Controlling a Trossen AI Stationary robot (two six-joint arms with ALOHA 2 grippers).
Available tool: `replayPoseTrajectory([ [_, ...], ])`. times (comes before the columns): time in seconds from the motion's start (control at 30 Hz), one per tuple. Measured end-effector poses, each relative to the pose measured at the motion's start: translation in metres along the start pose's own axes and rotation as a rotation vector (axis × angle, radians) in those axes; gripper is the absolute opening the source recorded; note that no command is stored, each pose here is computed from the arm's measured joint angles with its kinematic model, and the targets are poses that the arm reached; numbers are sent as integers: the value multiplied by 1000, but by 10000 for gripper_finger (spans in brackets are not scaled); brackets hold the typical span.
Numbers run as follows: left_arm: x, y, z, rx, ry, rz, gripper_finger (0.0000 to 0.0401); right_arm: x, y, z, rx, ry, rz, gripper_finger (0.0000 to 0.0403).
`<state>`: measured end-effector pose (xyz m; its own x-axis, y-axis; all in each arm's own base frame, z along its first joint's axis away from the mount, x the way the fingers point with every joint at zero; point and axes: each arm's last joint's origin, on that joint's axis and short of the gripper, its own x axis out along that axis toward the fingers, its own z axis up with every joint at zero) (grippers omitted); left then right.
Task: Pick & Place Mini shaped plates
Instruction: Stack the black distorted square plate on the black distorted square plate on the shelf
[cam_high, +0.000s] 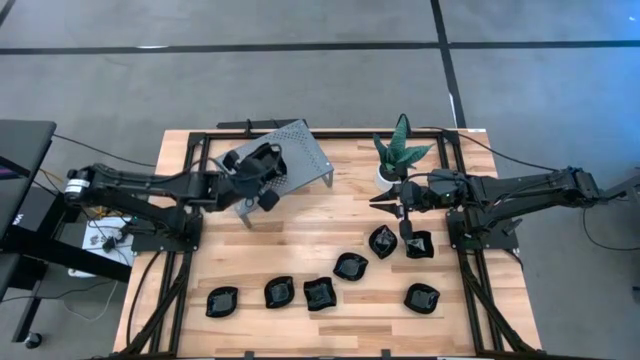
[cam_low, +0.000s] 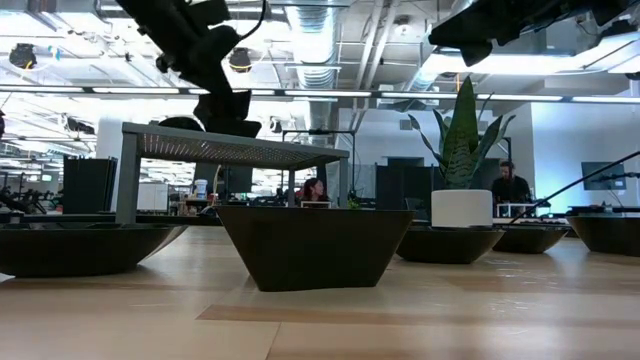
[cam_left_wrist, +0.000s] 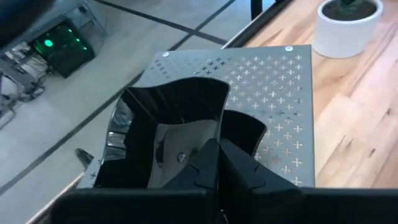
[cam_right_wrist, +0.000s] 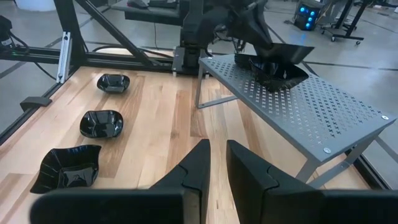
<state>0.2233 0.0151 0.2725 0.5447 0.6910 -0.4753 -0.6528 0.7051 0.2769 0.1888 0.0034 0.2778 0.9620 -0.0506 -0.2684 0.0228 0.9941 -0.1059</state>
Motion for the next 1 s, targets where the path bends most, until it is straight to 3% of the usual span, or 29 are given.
replayPoseTrajectory([
  [0.33, -1, -5, 9, -27, -74, -81, 10, 0, 0, 0, 0, 0, 0, 48],
  [0.63, 11, -7, -18, 28, -4, -66, 8, 0, 0, 0, 0, 3, 0, 48],
  [0.83, 12, -6, -17, 16, -32, -23, 38, 0, 0, 0, 0, 4, 0, 48],
  [1.0, 8, -11, -7, -54, -116, -89, 71, 0, 0, 0, 0, 3, 0, 48],
])
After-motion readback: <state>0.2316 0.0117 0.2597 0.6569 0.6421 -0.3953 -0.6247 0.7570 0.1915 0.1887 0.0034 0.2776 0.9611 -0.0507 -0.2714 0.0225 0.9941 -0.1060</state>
